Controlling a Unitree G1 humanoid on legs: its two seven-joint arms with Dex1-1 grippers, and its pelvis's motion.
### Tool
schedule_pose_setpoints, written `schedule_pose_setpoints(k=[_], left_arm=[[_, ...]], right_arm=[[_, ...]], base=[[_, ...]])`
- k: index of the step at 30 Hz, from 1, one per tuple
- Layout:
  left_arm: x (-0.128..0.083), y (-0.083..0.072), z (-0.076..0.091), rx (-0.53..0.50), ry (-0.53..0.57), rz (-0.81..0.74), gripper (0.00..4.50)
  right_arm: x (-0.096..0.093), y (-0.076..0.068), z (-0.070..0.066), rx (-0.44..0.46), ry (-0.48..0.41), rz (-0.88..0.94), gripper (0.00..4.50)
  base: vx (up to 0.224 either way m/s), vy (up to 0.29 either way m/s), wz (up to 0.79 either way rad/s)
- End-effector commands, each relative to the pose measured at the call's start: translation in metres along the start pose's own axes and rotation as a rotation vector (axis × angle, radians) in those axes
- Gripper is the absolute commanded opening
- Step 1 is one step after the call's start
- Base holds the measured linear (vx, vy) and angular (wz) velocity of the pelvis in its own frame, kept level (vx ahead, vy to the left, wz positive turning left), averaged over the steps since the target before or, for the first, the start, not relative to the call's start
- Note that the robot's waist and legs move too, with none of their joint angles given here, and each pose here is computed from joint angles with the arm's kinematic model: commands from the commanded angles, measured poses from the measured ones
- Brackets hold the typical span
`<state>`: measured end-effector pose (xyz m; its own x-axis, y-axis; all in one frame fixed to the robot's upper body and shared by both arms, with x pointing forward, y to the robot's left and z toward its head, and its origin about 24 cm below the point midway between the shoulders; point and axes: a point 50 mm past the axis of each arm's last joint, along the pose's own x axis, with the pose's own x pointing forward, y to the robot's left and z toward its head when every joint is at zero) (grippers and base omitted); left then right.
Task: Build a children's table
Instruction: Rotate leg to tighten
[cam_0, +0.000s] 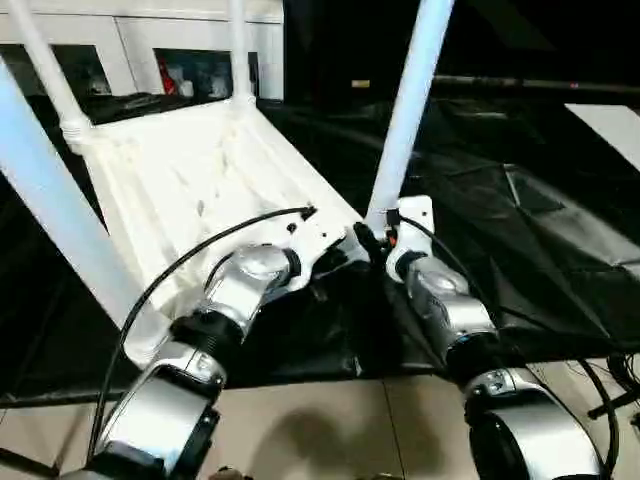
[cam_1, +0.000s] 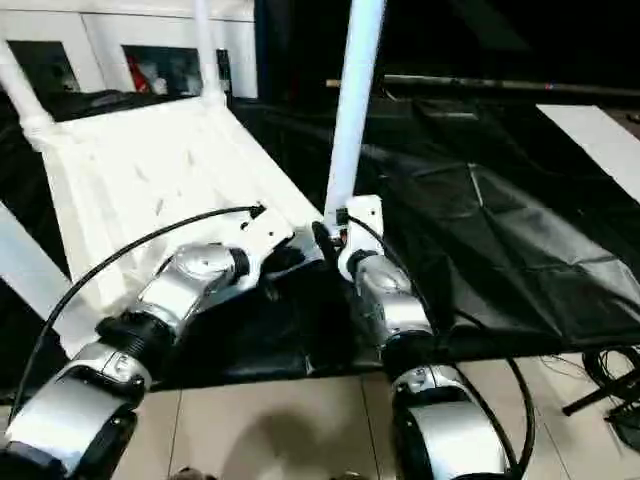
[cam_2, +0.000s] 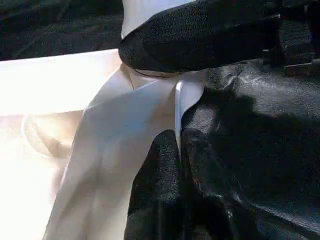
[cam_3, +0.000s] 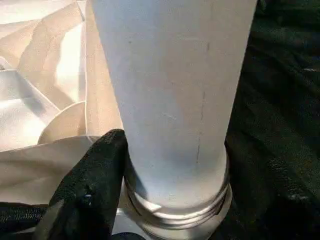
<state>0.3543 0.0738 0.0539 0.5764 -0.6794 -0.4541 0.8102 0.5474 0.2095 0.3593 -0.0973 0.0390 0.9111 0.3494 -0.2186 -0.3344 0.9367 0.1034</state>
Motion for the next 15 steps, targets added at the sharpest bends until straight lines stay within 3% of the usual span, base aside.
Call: schedule_pose_setpoints(k=[1,2,5,6,11,12,15], left_arm=[[0.000,-0.001,0.002,0.024,-0.025,-0.011,0.00],[-0.002,0.000,0.001,0.025,-0.024,-0.022,0.00],[-0.008,0.002,-0.005,0.034,-0.015,-0.058,0.00],[-0.009,0.003,-0.005,0.035,-0.014,-0.061,0.00],[-0.021,0.005,-0.013,0.058,-0.024,-0.159,0.00],[-0.028,0.007,-0.016,0.083,-0.020,-0.192,0.00],[-0.037,0.011,-0.020,0.094,-0.009,-0.221,0.00]], right_arm=[[0.003,0.022,-0.003,-0.048,0.008,0.147,2.66],[0.002,0.020,0.000,-0.063,-0.006,0.167,3.22],[-0.003,0.013,0.009,-0.119,-0.043,0.281,3.36],[-0.004,0.013,0.010,-0.126,-0.045,0.295,3.70],[-0.020,-0.004,0.012,-0.251,0.002,0.456,3.96],[-0.030,-0.013,0.013,-0.286,0.011,0.509,3.96],[-0.046,-0.022,0.017,-0.292,0.011,0.564,3.96]], base=[[0.000,0.000,0.00],[0.000,0.000,0.00],[0.000,0.000,0.00],[0.000,0.000,0.00],[0.000,0.000,0.00],[0.000,0.000,0.00],[0.000,0.000,0.00]])
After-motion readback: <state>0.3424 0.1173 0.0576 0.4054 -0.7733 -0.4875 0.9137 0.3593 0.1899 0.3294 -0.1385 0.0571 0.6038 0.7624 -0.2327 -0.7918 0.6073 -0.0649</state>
